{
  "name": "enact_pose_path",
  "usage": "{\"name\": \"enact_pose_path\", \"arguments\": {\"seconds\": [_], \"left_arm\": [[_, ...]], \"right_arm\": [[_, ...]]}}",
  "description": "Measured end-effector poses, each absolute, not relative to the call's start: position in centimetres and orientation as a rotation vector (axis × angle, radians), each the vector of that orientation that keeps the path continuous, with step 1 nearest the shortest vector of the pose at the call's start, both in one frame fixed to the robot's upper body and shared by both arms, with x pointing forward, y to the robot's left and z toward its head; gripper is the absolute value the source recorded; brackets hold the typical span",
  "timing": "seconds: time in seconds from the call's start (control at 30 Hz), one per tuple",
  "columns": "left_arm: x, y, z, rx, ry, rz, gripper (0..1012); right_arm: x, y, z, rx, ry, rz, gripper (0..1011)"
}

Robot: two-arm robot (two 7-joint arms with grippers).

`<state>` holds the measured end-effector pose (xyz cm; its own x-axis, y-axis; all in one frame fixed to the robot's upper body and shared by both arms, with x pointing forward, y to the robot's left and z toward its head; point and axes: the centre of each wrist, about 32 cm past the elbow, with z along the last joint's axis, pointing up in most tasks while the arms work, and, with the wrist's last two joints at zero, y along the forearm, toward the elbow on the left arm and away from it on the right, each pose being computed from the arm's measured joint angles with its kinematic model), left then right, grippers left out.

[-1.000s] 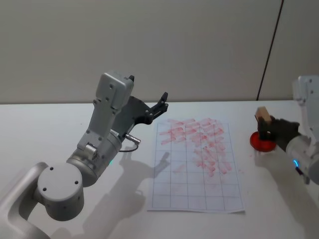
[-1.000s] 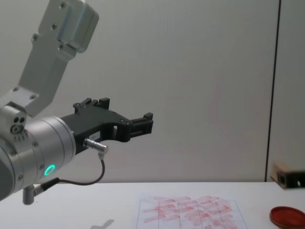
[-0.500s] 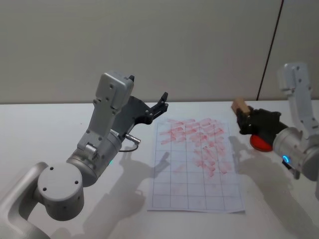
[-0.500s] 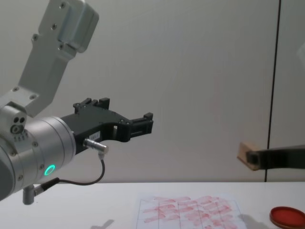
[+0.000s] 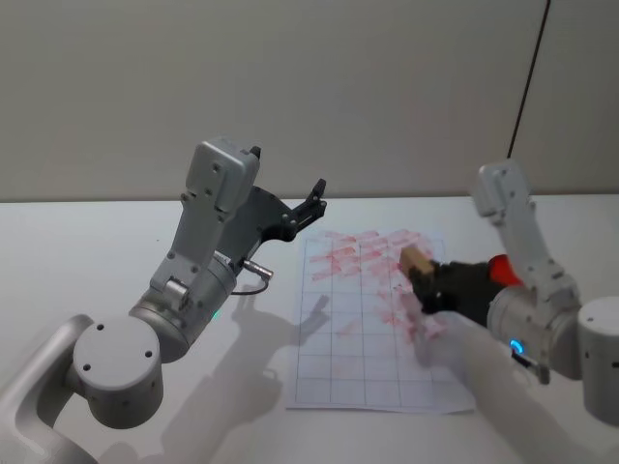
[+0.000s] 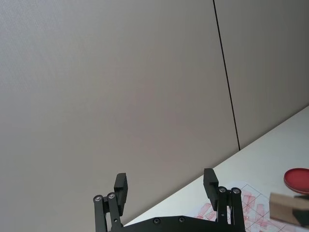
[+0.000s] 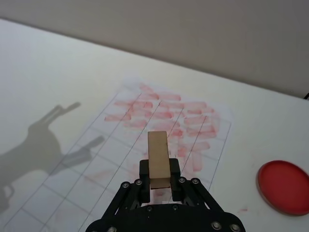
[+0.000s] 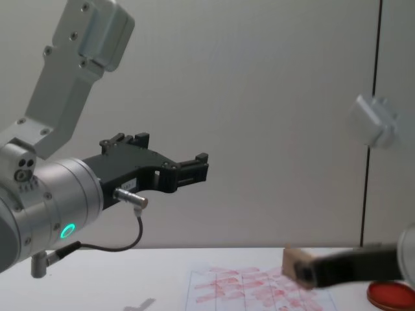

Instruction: Use the one hand to pick up the stamp and affix it onto the A4 paper.

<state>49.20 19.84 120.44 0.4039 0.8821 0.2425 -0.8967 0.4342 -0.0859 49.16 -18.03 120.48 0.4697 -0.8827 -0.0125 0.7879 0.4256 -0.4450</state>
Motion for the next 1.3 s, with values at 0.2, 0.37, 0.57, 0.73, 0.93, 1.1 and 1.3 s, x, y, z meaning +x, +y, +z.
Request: {"name": "enact_pose_path", "arguments": {"seconds": [0.2,0.37,0.57,0.73,0.93,1.1,1.3], "left_arm": [[49.2,19.8,120.4,0.061,-0.268,1.124,1002],[49.2,19.8,120.4,0.061,-0.268,1.124,1001],[49.2,19.8,120.4,0.061,-0.268,1.124,1001],[49.2,19.8,120.4,0.061,-0.268,1.124,1001],[49.2,19.8,120.4,0.061,-0.268,1.124,1001],[49.2,19.8,120.4,0.061,-0.267,1.124,1001],[49.2,19.8,120.4,0.061,-0.268,1.124,1001]], "right_arm": [[48.8,-17.4,119.5,-0.476,0.278,-1.019,217],[48.6,-17.3,118.8,-0.524,0.289,-1.007,217],[48.4,-17.6,118.3,-0.561,0.297,-1.012,216],[48.3,-17.9,117.9,-0.581,0.300,-1.020,216],[48.2,-18.2,117.5,-0.599,0.303,-1.030,216],[48.3,-18.4,117.2,-0.609,0.307,-1.034,216],[48.4,-18.5,116.7,-0.624,0.317,-1.034,217]]}}
